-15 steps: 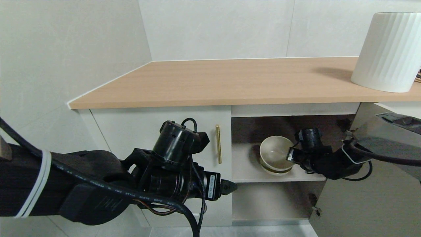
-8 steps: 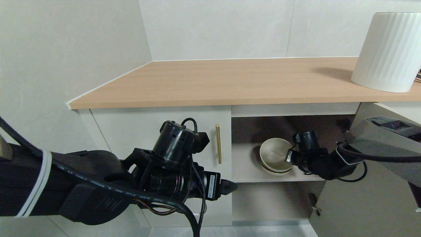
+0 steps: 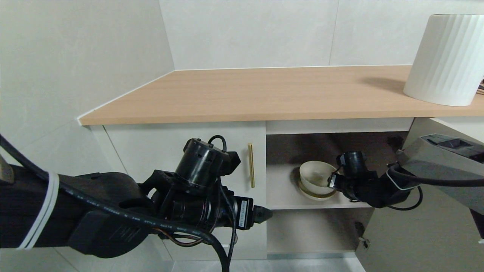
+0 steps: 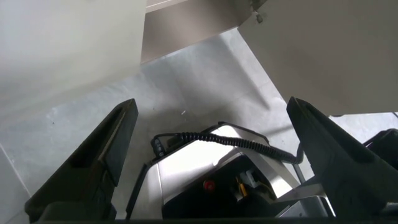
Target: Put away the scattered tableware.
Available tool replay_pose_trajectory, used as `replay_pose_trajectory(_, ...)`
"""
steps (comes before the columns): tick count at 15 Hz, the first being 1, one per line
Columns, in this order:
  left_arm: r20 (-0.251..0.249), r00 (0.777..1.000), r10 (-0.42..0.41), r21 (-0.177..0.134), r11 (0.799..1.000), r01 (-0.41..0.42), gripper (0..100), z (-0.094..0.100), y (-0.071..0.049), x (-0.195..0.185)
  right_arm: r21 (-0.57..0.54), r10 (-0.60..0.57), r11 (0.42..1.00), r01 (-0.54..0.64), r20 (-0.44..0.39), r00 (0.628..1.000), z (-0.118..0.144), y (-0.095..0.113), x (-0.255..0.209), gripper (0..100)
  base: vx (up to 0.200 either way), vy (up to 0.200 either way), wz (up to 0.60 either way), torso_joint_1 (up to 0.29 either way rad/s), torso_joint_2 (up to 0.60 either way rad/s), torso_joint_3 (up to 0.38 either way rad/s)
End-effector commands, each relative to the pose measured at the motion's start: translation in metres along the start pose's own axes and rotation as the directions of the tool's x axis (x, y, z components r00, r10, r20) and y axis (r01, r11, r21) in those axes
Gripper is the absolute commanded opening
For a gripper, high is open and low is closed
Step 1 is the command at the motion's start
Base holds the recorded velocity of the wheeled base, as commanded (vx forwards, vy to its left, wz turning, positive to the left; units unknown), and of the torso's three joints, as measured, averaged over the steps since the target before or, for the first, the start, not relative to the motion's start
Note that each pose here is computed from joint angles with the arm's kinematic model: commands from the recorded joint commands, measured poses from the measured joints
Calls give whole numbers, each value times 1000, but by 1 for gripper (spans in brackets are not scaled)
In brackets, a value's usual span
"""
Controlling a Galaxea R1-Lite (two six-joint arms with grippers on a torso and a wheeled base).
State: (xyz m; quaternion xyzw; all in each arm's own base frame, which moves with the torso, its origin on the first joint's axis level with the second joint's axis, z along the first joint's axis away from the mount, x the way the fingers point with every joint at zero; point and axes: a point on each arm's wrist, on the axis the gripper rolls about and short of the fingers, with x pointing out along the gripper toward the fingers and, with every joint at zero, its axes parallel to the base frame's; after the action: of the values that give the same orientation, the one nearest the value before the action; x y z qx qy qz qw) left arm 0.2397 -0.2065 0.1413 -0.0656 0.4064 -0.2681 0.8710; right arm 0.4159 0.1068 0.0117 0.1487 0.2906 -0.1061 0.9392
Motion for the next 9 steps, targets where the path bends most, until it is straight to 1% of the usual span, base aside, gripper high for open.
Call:
replay_pose_trajectory(1,3,1000,0,-2,1000,0,100,1,0,-1,0,8,1000,-8,5,1000,3,1,-7,100,0,0,0,0,0,0)
replay_pose_trajectory(4,26,1000,-4,-9,1000,4,100,4,1,-8,0,22,1000,-22,10,1000,13,-2,-31,100,0,0,0,0,0,0)
replay_pose_trajectory(5,63,998,-3,-37,999,5,100,10,4,-20,-9,82,997,-82,-17,996,19,-7,-62,100,0,0,0,0,0,0)
replay_pose_trajectory(6,106,994,-11,-54,998,17,100,12,4,-37,-46,167,984,-171,-75,983,20,-9,-98,100,0,0,0,0,0,0)
replay_pose_trajectory(8,193,981,-36,-45,998,45,100,15,1,-72,-122,209,966,-228,-151,966,17,-16,-154,100,0,0,0,0,0,0)
replay_pose_trajectory(9,225,973,-41,-45,998,52,100,15,3,-86,-147,218,959,-243,-169,961,13,-20,-175,100,0,0,0,0,0,0)
